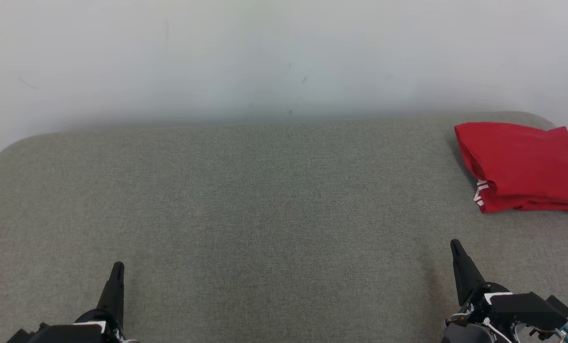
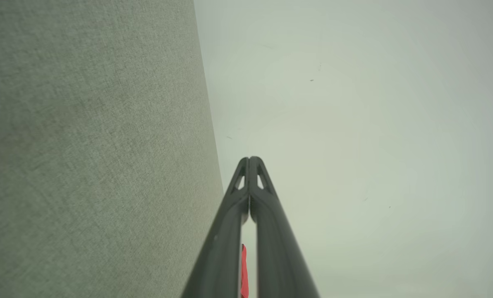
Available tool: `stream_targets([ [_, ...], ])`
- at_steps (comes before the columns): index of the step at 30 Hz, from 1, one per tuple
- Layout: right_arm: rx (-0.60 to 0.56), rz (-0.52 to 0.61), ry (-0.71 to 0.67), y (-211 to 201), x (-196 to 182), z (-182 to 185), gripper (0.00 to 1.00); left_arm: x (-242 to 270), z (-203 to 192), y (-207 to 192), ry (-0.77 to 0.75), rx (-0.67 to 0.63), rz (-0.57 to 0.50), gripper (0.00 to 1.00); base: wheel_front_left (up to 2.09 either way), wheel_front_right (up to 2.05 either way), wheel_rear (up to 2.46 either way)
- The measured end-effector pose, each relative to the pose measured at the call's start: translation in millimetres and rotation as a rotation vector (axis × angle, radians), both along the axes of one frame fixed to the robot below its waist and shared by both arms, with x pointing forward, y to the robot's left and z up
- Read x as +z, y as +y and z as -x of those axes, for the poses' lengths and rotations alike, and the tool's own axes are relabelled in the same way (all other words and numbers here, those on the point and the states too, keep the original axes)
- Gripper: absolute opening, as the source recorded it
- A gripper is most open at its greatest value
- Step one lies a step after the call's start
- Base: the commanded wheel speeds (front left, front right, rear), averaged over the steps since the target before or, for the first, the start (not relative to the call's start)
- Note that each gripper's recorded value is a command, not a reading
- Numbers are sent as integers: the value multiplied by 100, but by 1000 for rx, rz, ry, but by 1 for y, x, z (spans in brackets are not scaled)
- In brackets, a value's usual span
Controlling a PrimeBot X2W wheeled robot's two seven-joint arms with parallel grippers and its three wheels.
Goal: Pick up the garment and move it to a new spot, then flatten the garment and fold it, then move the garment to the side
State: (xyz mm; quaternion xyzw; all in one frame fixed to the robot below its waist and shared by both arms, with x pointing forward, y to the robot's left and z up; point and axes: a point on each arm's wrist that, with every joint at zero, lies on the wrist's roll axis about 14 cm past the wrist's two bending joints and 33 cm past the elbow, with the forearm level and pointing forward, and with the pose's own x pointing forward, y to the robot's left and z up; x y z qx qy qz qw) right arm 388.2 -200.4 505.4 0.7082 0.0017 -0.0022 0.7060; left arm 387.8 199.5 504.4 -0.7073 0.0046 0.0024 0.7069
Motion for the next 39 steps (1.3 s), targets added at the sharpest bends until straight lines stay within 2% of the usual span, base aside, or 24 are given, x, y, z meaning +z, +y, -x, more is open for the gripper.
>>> stream_targets([
  [39, 0, 0, 0, 0, 0, 0, 0, 0, 0, 0, 0, 0, 0, 0, 0, 0, 0],
])
